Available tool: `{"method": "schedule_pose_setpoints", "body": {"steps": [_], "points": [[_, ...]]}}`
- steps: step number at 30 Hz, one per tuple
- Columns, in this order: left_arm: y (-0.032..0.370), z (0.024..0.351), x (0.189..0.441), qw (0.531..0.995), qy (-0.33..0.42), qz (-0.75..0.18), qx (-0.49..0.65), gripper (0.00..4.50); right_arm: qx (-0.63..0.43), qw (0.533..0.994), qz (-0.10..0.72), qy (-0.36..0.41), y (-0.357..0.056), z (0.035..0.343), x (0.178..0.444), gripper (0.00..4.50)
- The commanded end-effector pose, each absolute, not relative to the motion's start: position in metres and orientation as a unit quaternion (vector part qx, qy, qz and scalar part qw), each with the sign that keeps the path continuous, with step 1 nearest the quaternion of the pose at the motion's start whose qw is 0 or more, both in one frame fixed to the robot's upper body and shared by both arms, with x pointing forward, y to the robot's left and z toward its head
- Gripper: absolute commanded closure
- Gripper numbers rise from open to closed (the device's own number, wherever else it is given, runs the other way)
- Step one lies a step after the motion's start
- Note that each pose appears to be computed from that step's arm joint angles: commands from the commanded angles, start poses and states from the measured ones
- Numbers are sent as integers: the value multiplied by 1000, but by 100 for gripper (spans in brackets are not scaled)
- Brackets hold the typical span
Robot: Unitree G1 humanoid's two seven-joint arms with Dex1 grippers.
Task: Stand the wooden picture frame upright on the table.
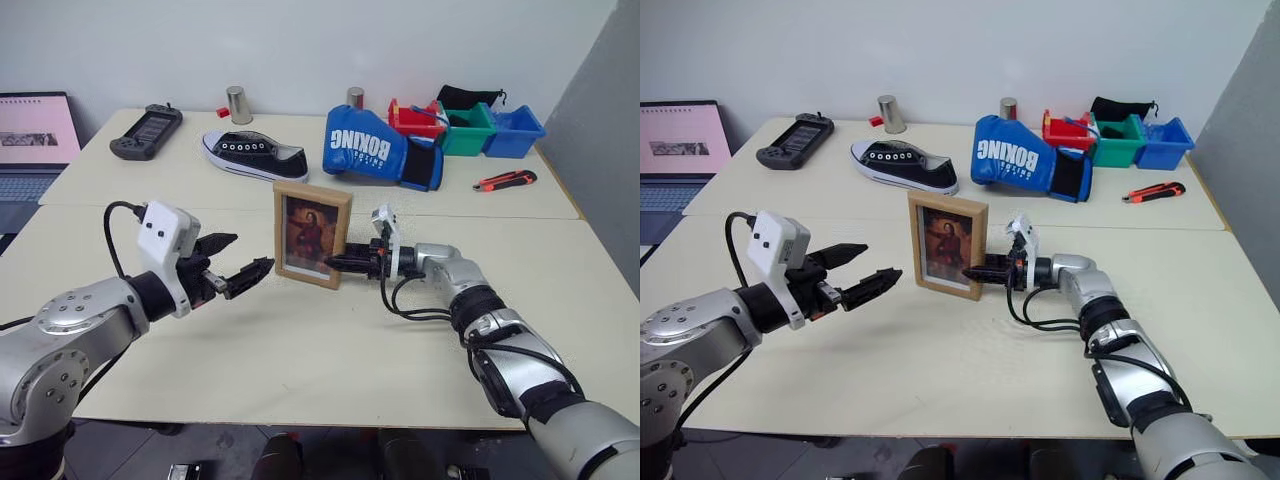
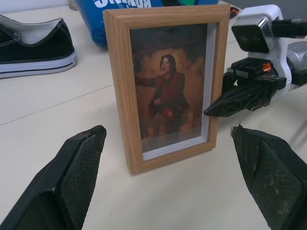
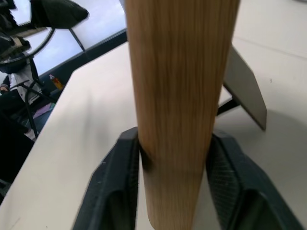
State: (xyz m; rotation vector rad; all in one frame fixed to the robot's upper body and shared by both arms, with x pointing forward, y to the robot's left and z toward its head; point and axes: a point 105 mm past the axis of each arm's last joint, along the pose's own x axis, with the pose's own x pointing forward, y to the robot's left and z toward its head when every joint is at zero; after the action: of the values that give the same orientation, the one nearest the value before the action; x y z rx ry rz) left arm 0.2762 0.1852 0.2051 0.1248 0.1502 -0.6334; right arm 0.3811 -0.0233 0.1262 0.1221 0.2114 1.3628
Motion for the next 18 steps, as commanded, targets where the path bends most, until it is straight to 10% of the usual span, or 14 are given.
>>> {"method": "schedule_pose_setpoints", "body": {"steps": [1,8,18], "points": [[185,214,277,944,56,-317,74,0,51,770,632,73,-28,140,383,151],[185,209,281,940,65,-327,75,0,12,779,621,86,-62,133,378,11],[211,204,288,937,102,-325,74,0,-138,809,559,119,-137,170,326,11]]}}
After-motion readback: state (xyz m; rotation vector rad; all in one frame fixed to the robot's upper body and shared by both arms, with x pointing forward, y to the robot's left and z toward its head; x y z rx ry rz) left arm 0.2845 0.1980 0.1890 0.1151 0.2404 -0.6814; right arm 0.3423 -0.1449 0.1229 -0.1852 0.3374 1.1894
